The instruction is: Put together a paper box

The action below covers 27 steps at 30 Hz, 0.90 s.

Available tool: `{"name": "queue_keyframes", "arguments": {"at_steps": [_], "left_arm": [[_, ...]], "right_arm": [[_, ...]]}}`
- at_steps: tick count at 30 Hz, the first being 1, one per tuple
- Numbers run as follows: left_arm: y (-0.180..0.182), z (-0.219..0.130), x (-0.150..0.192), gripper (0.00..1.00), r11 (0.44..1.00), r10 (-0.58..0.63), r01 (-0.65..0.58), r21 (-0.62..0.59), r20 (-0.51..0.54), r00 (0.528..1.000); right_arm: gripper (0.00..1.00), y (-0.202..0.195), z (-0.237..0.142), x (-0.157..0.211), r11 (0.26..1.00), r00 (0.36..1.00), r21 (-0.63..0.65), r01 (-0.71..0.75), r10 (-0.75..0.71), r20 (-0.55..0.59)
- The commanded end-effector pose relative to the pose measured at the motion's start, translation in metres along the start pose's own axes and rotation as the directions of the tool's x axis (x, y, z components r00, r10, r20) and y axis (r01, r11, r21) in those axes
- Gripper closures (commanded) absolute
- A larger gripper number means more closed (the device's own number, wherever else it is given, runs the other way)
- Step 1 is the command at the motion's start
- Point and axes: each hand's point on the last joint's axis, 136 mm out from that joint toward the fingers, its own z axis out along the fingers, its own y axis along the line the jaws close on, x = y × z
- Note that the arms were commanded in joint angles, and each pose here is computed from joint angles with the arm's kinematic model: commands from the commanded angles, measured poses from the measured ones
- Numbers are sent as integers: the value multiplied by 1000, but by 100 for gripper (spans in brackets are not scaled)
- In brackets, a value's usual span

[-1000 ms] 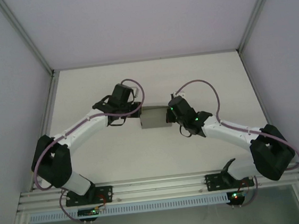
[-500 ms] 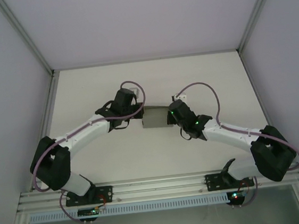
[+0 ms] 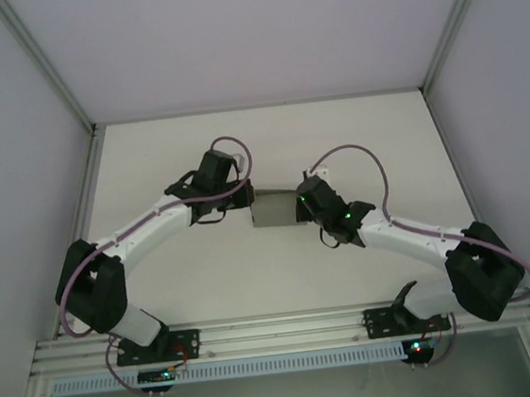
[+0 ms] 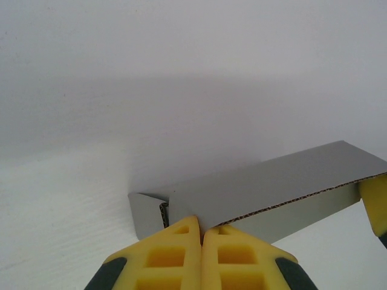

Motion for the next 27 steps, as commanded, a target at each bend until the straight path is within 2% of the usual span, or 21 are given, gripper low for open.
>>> {"name": "queue_keyframes", "arguments": {"at_steps": [1, 9, 20, 23, 27], "left_arm": [[11, 6, 36, 100, 995, -98, 93, -38, -158, 983], [48, 17, 59, 100, 980, -164, 134, -150, -204, 965], [97, 23, 130, 100, 949, -192, 96, -302, -309, 932], [101, 23, 136, 100, 943, -180, 74, -326, -311, 933], [80, 26, 115, 100, 966, -117, 43, -257, -281, 953]], "right_arm": [[100, -18, 5, 80, 995, 953, 32, 90, -77, -294], [100, -17, 5, 80, 994, 949, 32, 104, -89, -302], [100, -22, 11, 81, 977, 947, 20, 212, -200, -252], [100, -20, 9, 80, 971, 945, 12, 239, -230, -232], [100, -19, 8, 77, 972, 945, 16, 236, -226, -235]]}}
